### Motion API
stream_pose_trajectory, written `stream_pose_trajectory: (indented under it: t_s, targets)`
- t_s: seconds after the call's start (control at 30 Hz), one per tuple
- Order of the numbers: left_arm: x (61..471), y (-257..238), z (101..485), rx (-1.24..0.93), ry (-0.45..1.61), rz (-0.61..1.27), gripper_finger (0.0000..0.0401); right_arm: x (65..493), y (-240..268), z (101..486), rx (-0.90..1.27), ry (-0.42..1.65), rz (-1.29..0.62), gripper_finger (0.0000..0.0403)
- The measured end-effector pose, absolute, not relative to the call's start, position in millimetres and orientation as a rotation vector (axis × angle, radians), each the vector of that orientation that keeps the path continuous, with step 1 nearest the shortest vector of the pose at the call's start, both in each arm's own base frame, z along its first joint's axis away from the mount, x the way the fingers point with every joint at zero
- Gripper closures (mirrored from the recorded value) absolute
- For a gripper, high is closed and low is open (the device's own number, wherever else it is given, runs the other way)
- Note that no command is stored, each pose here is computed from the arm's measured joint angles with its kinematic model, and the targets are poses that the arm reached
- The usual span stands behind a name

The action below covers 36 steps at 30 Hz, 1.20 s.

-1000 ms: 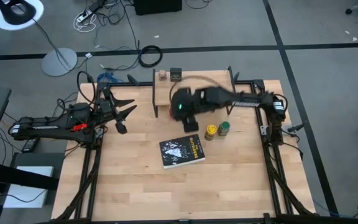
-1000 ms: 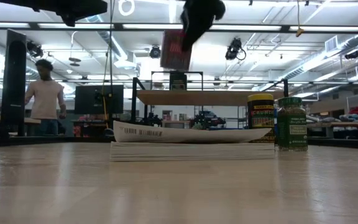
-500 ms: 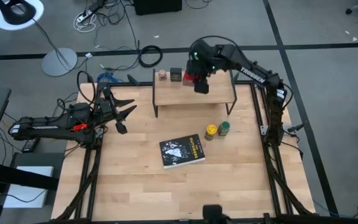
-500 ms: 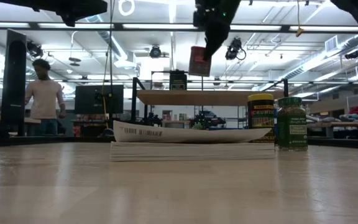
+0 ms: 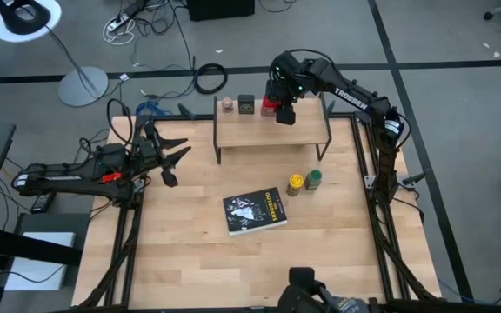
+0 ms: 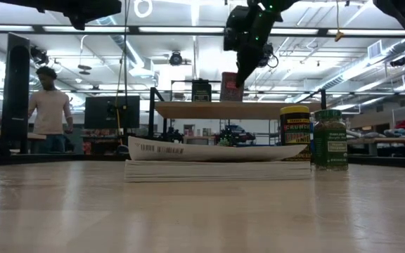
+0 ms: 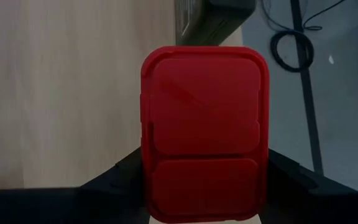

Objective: Shelf spices
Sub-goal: Put the red seasoning on the shelf

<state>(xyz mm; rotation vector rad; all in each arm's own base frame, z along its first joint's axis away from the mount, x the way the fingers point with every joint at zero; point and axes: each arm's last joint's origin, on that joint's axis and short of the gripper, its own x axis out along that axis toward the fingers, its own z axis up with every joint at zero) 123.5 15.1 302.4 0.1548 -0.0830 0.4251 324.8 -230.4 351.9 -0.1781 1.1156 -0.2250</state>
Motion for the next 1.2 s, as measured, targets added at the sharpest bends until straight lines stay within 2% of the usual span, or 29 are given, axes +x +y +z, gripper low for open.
stream_pose_trajectory:
  t_s: [0.43,0.7,1.2]
  targets:
    - [123,15,302,0.154,-0.084,0.425,0.0284,323,-234,348,-0.157,1.116,-0.231,0.0193]
    - [124,15,302,0.154,-0.082,0.425,0.0284,331,-230,350,-0.163,1.060,-0.240,0.0138]
    - [124,15,301,0.156,-0.066,0.423,0.0284,332,-221,358,-0.226,1.089,-0.280,0.0145]
